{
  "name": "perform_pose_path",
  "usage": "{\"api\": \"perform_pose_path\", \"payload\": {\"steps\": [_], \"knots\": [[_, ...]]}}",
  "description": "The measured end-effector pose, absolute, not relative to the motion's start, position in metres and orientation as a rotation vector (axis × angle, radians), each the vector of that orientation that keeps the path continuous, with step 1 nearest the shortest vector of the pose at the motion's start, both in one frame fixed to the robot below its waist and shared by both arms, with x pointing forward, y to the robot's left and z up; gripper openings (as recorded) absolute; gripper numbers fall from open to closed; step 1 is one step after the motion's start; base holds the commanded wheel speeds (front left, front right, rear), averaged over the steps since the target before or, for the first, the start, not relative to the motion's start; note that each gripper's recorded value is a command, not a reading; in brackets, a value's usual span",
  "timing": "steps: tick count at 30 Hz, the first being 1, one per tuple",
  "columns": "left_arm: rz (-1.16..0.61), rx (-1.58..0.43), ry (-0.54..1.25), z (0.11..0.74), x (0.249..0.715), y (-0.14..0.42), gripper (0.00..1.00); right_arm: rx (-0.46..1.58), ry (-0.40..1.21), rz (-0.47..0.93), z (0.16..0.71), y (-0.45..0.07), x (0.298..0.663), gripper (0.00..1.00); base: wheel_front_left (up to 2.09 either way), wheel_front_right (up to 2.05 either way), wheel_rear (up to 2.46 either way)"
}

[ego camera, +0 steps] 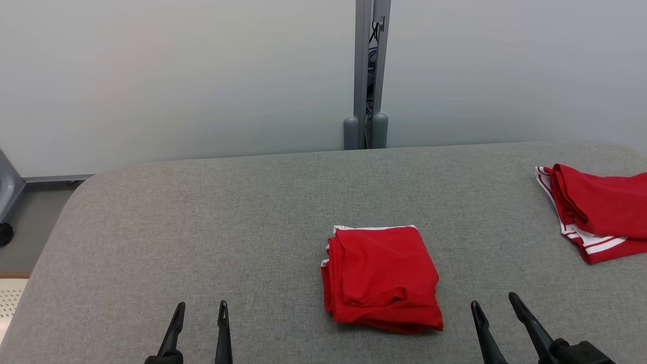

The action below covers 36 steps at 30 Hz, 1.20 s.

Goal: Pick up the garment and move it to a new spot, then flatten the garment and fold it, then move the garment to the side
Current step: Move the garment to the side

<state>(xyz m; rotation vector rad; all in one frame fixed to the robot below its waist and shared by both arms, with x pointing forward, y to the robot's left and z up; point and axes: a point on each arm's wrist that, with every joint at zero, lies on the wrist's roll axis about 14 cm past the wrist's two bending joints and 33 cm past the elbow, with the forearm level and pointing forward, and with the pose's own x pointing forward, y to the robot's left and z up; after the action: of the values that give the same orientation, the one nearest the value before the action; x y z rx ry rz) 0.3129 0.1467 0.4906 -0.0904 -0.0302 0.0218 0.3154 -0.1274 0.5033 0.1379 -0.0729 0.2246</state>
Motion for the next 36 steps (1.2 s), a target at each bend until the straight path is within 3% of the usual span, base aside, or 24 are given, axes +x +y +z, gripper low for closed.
{"api": "perform_pose_path", "payload": {"steps": [11,21,31,36], "knots": [[0.023,-0.089,-0.018,0.487,0.31,0.146,1.0,0.162,-0.035,0.243,0.493,-0.12,0.316,1.0,0.0,0.0,0.0],[0.016,-0.096,0.004,0.48,0.309,0.145,1.0,0.49,0.041,0.198,0.48,-0.116,0.359,1.0,0.0,0.0,0.0],[0.052,-0.106,0.035,0.471,0.308,0.156,1.0,0.746,0.278,0.203,0.447,-0.098,0.395,1.0,0.0,0.0,0.0],[0.061,-0.099,0.06,0.464,0.309,0.16,1.0,0.774,0.381,0.222,0.431,-0.09,0.405,1.0,0.0,0.0,0.0]]}}
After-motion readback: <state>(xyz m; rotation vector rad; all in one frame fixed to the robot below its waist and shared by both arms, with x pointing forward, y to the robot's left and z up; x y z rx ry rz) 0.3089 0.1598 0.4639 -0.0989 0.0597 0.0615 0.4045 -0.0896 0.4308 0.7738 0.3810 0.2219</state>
